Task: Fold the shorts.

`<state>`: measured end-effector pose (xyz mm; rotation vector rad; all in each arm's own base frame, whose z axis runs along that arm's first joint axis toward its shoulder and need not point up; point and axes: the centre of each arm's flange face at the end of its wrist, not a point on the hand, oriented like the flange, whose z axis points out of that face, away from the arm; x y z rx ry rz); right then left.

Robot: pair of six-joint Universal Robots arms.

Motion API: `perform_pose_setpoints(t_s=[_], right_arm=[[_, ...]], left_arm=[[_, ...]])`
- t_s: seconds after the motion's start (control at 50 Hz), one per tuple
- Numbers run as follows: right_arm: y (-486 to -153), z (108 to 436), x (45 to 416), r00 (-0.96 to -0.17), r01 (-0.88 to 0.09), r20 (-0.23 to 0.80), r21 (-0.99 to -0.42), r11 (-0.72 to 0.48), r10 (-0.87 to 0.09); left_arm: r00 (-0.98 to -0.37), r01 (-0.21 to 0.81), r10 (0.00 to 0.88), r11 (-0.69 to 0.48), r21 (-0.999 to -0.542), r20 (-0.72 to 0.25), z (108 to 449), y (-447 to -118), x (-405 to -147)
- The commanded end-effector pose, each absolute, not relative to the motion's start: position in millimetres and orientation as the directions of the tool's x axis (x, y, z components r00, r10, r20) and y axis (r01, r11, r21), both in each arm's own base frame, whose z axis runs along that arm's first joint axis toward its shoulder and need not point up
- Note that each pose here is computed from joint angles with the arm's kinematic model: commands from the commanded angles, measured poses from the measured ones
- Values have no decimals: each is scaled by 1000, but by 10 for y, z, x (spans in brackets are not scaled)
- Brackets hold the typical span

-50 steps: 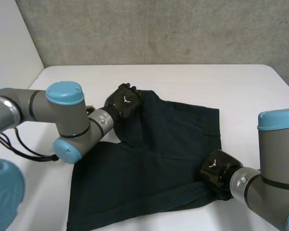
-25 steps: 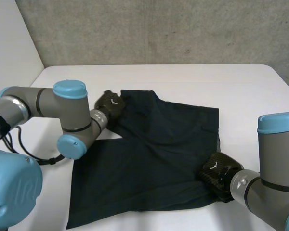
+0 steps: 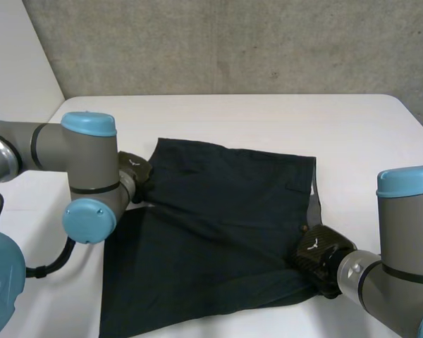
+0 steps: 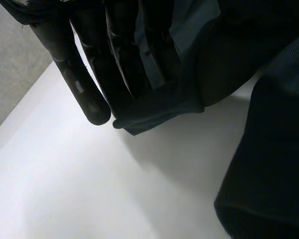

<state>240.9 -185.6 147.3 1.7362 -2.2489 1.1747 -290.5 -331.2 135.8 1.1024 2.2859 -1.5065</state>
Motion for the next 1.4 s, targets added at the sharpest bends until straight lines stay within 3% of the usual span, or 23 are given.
perform_pose_setpoints(t_s=[0.02, 0.2, 0.32, 0.38, 0.58, 0.8, 1.02, 1.22, 1.4], right_arm=[[-1856, 1476, 2400, -363, -851, 480, -520, 74, -798], [-1844, 1470, 2390, -363, -852, 478, -518, 77, -800], [-1847, 1474, 2388, -364, -851, 478, -520, 77, -799], [-1842, 1474, 2392, -363, -850, 477, -521, 75, -800], [-1826, 1460, 2388, -361, -851, 472, -520, 77, -804], [-1827, 1457, 2383, -360, -852, 472, -518, 78, -805], [-1812, 1448, 2395, -356, -852, 473, -519, 72, -806], [-1799, 1445, 2400, -352, -853, 473, -517, 69, -808], [-1803, 1449, 2401, -355, -852, 475, -519, 69, -805]], left_arm=[[-708, 673, 460, 212, -709, -535, 1409, -3296, -2905], [-751, 613, 411, 146, -776, -516, 1864, -3316, -2891], [-745, 589, 473, 132, -797, -472, 1848, -3269, -2946], [-731, 595, 503, 136, -792, -462, 1781, -3262, -2953], [-748, 593, 486, 184, -784, -452, 1472, -3574, -2847], [-746, 598, 497, 210, -773, -442, 1307, -3604, -2835], [-756, 594, 480, 218, -774, -445, 1339, -3612, -2808], [-787, 609, 350, 306, -732, -508, 1319, -3658, -2593], [-783, 597, 405, 276, -753, -472, 1355, -3565, -2706]])
